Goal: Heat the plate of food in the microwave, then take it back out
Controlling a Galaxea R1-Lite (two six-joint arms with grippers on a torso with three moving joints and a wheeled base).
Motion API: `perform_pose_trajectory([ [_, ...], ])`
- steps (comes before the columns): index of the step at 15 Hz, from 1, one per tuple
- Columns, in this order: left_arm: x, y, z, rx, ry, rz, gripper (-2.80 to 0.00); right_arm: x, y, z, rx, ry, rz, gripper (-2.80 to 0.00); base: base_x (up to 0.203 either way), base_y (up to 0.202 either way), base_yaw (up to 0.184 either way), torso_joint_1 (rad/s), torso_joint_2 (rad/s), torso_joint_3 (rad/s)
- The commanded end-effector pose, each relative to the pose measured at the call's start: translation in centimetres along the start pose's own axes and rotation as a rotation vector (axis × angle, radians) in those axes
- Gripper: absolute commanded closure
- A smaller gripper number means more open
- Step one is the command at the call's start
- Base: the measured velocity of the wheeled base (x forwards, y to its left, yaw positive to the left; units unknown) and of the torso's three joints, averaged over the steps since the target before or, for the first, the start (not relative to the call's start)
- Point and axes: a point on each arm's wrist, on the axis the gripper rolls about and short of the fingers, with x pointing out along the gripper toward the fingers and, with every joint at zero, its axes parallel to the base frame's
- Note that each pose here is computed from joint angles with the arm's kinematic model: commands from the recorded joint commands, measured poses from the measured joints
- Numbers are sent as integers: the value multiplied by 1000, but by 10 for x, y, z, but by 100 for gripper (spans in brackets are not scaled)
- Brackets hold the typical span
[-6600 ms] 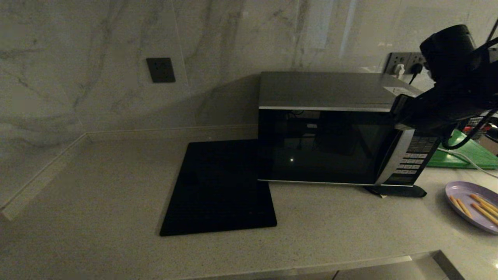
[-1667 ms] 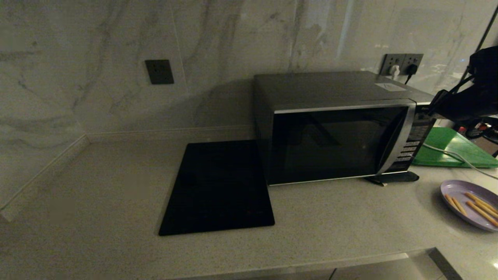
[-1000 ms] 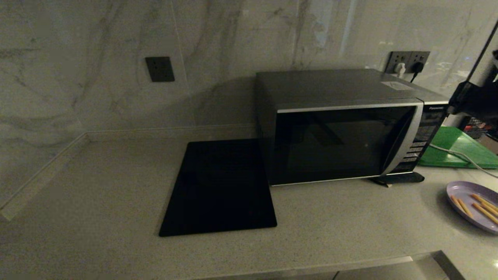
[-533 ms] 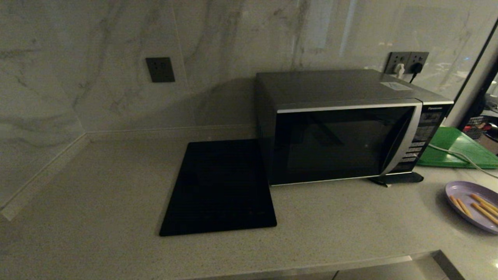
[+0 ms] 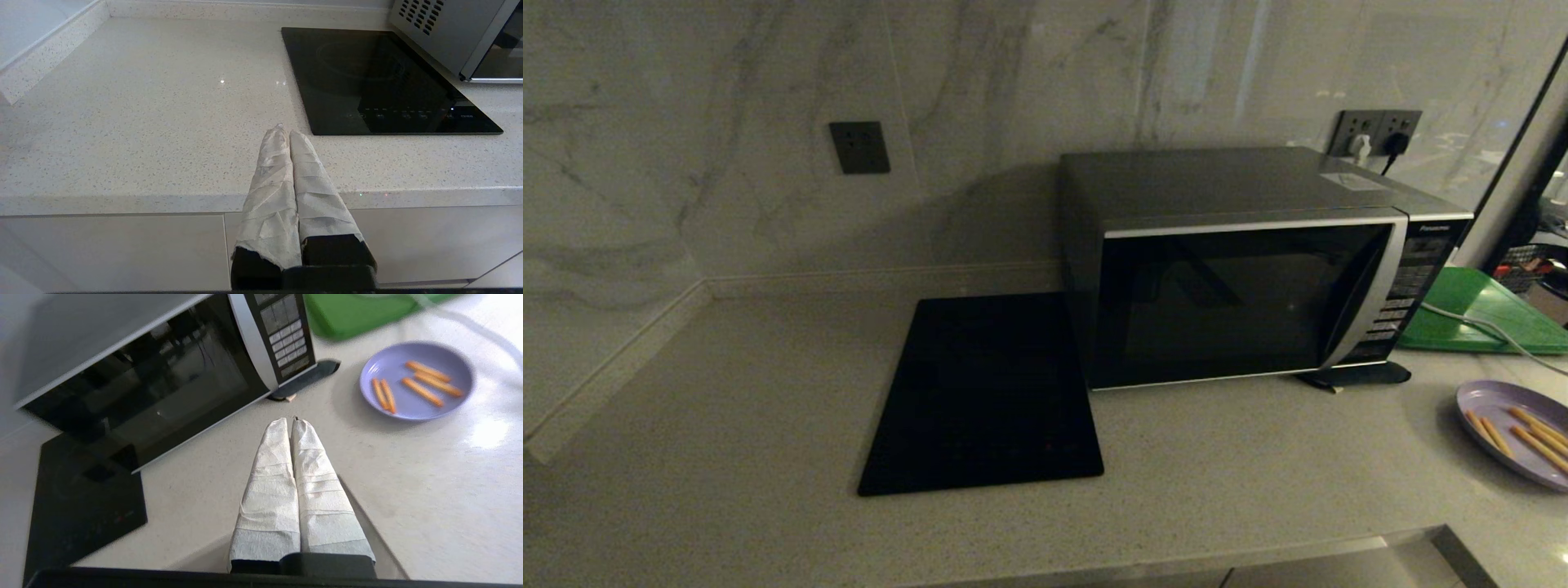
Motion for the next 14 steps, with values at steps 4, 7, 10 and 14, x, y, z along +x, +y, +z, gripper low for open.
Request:
perform_pose_trajectory([
  [4, 0, 0, 0, -1, 1, 1, 0, -82, -47, -56, -62, -158, 109, 0, 0, 0, 0, 0, 0, 0],
  [7, 0, 0, 0, -1, 0, 1, 0, -91, -61, -77, -76, -168, 119, 0, 0, 0, 0, 0, 0, 0],
  [10, 0, 0, 0, -1, 0, 1, 0, -103, -73, -96, -81, -225, 136, 0, 0, 0, 0, 0, 0, 0],
  [14, 0, 0, 0, -1, 0, 1, 0, -118, -91, -128, -136, -306, 185, 0, 0, 0, 0, 0, 0, 0],
])
